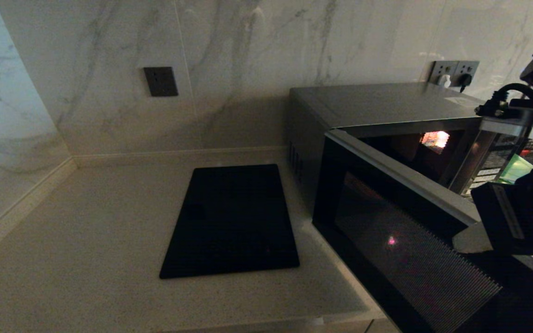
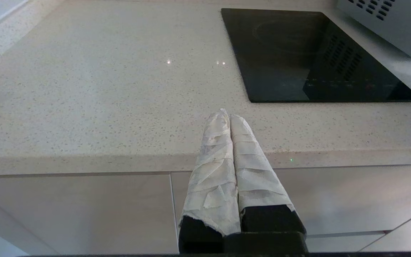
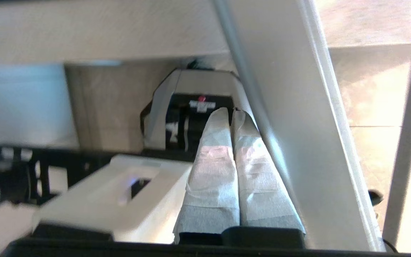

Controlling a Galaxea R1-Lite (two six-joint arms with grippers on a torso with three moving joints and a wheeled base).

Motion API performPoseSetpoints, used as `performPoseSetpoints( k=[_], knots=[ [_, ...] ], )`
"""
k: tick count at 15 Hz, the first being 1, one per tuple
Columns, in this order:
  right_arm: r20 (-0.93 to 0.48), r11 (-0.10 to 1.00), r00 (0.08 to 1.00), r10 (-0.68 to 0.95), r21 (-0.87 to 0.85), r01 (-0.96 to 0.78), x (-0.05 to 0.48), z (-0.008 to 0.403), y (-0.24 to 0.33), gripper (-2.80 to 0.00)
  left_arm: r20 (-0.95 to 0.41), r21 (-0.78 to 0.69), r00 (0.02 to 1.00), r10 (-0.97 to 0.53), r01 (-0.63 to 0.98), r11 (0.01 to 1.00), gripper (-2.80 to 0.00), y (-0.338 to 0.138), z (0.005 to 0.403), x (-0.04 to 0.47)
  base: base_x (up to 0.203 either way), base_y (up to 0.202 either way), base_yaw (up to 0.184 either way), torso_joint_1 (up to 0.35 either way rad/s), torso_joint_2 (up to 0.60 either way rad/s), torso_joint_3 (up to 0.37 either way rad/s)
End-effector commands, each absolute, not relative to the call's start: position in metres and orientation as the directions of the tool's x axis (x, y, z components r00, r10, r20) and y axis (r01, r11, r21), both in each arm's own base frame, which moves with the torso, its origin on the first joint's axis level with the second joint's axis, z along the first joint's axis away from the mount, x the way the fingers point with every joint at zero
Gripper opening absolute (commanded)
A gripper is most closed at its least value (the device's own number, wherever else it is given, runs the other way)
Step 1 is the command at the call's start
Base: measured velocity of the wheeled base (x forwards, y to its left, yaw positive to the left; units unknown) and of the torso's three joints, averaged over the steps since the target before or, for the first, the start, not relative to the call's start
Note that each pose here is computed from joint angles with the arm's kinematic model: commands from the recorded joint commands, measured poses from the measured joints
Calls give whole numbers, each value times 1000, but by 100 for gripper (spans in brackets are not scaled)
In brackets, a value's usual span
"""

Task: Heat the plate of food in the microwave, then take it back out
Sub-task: Close the microwave oven

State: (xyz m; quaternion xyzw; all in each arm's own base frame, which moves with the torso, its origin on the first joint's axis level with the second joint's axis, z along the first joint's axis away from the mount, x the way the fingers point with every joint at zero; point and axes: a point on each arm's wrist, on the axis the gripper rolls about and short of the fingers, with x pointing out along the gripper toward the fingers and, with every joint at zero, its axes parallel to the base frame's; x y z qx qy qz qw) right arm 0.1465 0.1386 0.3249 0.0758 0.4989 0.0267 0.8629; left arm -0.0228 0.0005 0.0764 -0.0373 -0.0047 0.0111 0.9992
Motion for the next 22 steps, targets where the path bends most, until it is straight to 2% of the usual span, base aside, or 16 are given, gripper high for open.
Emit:
performPoseSetpoints(
  k=[1,5,12,22],
  knots=[
    [-855,986,513,75,141,90,153,325,130,-280,8,-75,1000,23,-22,997,-280,1,76,-23,0,0,0,0,0,0],
    [-849,968,529,8,139,208,168,325,112,-280,9,-75,1000,23,-22,997,-280,1,76,-23,0,0,0,0,0,0],
    [-781,917,621,-65,199,346,209,327,84,-280,9,-75,1000,23,-22,997,-280,1,76,-23,0,0,0,0,0,0],
    [-726,829,654,-213,220,515,263,304,32,-280,8,-75,1000,23,-22,997,-280,1,76,-23,0,0,0,0,0,0]
  ],
)
